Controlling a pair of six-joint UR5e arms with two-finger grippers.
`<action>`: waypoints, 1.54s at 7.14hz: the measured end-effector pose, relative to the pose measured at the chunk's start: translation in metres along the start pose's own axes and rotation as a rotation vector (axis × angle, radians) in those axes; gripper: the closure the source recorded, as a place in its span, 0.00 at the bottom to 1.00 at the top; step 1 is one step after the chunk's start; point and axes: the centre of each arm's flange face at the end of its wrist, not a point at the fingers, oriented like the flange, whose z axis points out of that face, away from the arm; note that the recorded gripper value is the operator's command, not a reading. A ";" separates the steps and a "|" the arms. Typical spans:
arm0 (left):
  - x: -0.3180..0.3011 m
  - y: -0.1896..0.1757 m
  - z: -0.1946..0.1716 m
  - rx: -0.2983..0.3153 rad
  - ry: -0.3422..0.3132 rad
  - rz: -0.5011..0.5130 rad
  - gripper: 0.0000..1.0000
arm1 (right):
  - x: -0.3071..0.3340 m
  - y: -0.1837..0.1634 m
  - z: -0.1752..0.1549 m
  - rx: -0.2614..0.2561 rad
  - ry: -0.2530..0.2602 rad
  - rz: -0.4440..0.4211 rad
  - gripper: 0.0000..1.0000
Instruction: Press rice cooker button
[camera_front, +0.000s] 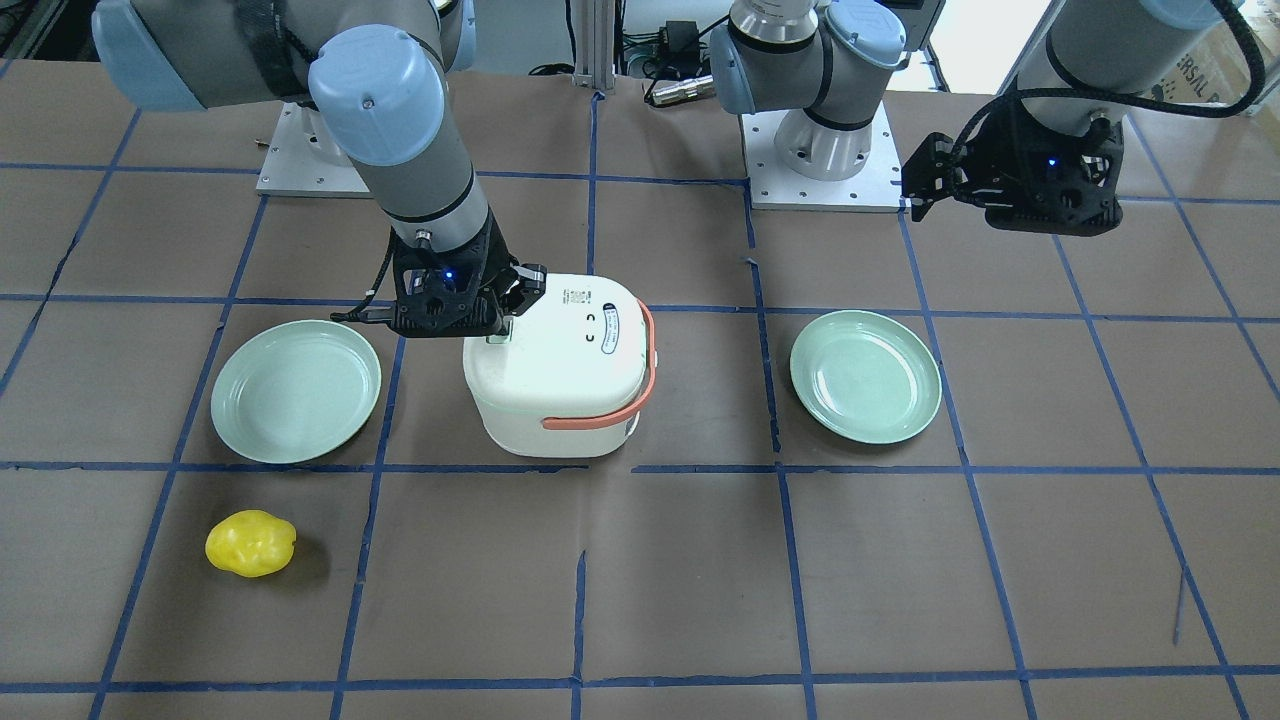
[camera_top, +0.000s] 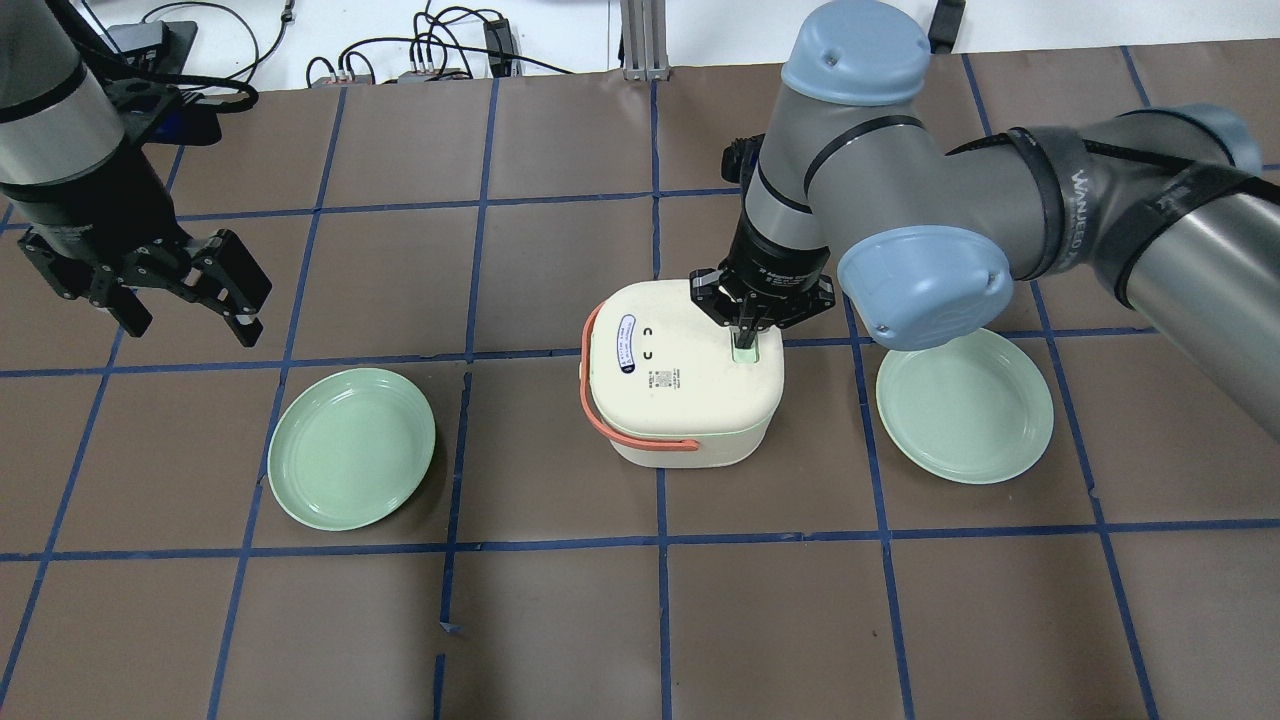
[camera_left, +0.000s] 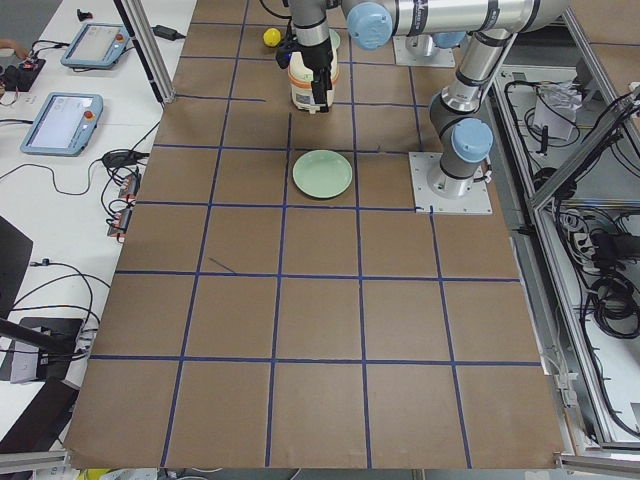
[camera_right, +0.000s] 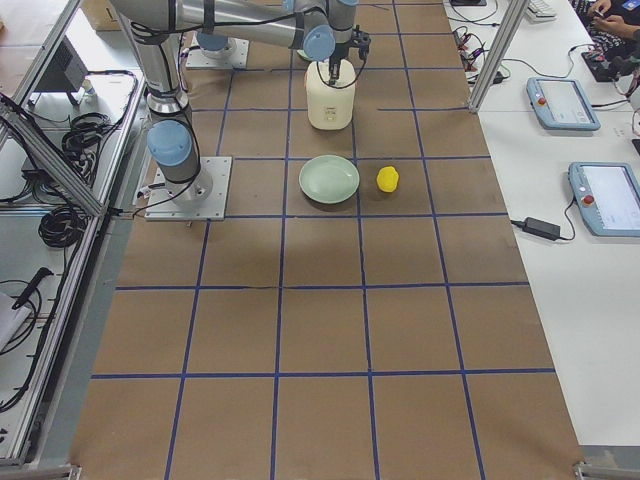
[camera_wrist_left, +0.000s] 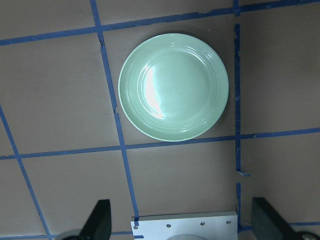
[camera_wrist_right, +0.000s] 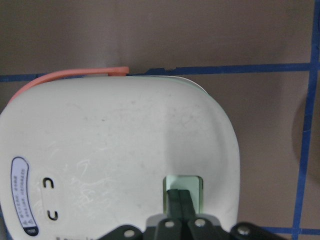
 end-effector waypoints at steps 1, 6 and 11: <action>0.000 0.000 0.000 0.000 0.000 0.000 0.00 | -0.001 0.000 -0.004 0.007 -0.001 0.001 0.46; 0.000 0.000 0.000 0.000 0.000 0.000 0.00 | -0.004 -0.013 -0.086 0.131 0.029 0.004 0.00; 0.000 0.000 0.000 0.000 0.000 0.000 0.00 | 0.060 -0.040 -0.126 0.136 0.144 -0.044 0.00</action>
